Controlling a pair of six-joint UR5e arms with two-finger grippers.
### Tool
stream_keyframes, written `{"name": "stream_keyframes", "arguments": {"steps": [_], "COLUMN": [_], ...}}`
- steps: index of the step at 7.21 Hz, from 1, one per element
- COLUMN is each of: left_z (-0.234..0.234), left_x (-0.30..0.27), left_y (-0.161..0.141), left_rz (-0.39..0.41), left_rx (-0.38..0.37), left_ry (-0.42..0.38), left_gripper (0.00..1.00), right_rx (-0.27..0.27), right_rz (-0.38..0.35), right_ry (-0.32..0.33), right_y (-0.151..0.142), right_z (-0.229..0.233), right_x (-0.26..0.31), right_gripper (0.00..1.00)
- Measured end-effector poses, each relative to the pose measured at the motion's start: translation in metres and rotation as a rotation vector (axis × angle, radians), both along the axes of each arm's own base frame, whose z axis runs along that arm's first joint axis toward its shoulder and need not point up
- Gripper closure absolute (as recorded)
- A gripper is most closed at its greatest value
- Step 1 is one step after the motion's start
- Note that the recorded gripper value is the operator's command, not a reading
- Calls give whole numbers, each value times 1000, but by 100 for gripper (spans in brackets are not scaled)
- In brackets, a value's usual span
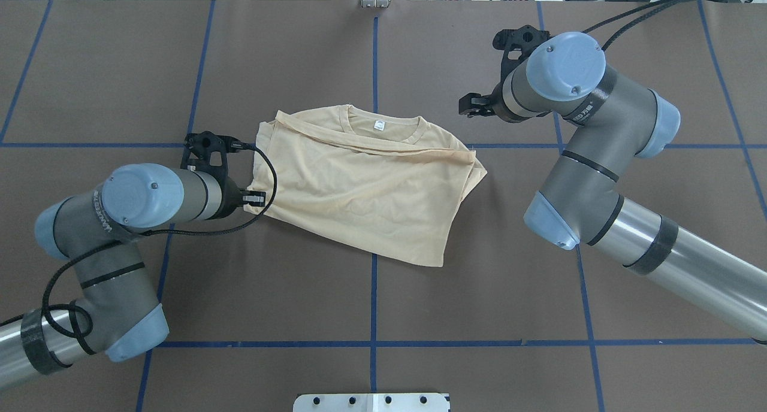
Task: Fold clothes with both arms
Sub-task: 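Grasp the folded shirt's side edge with the left gripper and fold it over, then move the right gripper over the shirt's collar edge while the left gripper withdraws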
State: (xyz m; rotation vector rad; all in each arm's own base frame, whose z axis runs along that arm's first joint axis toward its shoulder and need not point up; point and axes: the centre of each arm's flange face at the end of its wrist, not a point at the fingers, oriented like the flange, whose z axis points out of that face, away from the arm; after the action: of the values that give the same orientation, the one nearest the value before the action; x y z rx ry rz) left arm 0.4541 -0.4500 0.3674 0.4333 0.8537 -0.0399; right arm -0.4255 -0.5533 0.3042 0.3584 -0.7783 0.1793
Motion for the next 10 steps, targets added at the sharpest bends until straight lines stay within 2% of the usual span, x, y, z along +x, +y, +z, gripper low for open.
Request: {"name": "stream_keyframes", "arguments": {"steps": [2, 3, 6, 7, 9, 10], "left_z": [14, 10, 1, -15, -28, -28], "left_x": [-33, -32, -12, -9, -10, -22], "left_y": [-79, -120, -230, -250, -261, -264], "left_rz": [-57, -87, -156, -162, -153, -124], "left_rx": [46, 51, 102, 118, 136, 155], "left_ry": [-86, -105, -76, -58, -48, -50], "left_gripper": [100, 100, 100, 1, 0, 0], "right_rx": [1, 1, 1, 0, -6, -19], "right_rz": [-2, -3, -3, -3, 0, 9], "right_ry": [1, 1, 1, 0, -12, -30], "right_y": [1, 1, 1, 2, 4, 8], "right_z": [0, 0, 0, 0, -5, -14], "right_x": [-1, -1, -2, -2, -8, -17], "right_gripper": [0, 0, 0, 0, 0, 0]}}
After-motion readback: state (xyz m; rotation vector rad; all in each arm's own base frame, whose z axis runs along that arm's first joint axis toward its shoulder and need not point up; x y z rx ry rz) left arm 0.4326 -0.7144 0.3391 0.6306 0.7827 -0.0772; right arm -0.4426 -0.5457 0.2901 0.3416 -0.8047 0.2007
